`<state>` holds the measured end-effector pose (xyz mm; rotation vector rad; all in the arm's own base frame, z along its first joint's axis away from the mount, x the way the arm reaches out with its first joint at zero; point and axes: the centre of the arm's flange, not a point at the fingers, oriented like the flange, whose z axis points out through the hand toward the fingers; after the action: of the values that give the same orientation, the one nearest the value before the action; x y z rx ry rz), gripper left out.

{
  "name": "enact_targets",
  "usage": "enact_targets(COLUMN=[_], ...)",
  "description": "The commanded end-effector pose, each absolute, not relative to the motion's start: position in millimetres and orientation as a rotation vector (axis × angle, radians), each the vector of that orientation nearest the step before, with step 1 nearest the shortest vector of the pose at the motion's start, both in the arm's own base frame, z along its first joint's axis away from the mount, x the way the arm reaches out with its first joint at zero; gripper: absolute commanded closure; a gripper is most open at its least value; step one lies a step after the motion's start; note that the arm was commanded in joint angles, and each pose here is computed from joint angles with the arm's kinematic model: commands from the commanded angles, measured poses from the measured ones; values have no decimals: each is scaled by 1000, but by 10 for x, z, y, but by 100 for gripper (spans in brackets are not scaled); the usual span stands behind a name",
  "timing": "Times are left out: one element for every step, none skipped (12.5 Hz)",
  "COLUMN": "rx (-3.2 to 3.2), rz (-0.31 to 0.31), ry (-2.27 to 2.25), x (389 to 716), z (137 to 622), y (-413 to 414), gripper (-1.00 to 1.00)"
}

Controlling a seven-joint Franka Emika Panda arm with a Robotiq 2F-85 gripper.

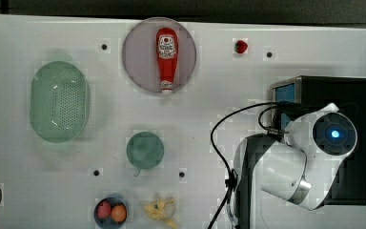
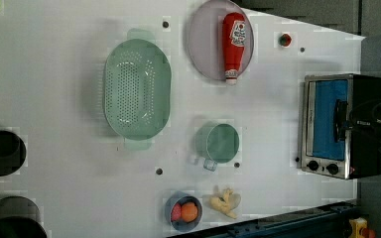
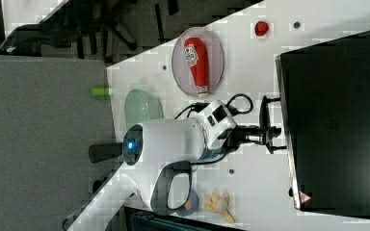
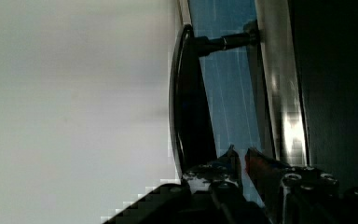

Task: Flap open oven.

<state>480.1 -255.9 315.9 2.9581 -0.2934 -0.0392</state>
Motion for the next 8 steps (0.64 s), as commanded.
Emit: enact_targets(rx=[2955, 2954, 2954, 2951, 2943, 2924, 2893, 2858], rz=[21, 17, 8, 1, -8, -26, -42, -57], ry=[-200, -192, -180, -159, -130, -89, -44, -27], x=[4872, 4887, 4905, 4925, 4946, 4967, 4997, 5026], z=[3235, 3187, 3153, 3140, 3134, 3122, 3113, 3100], y=[-2549, -2535, -2504, -2460, -2410, -2354, -2285, -2204], gripper=[65, 65, 65, 65, 65, 65, 65, 65])
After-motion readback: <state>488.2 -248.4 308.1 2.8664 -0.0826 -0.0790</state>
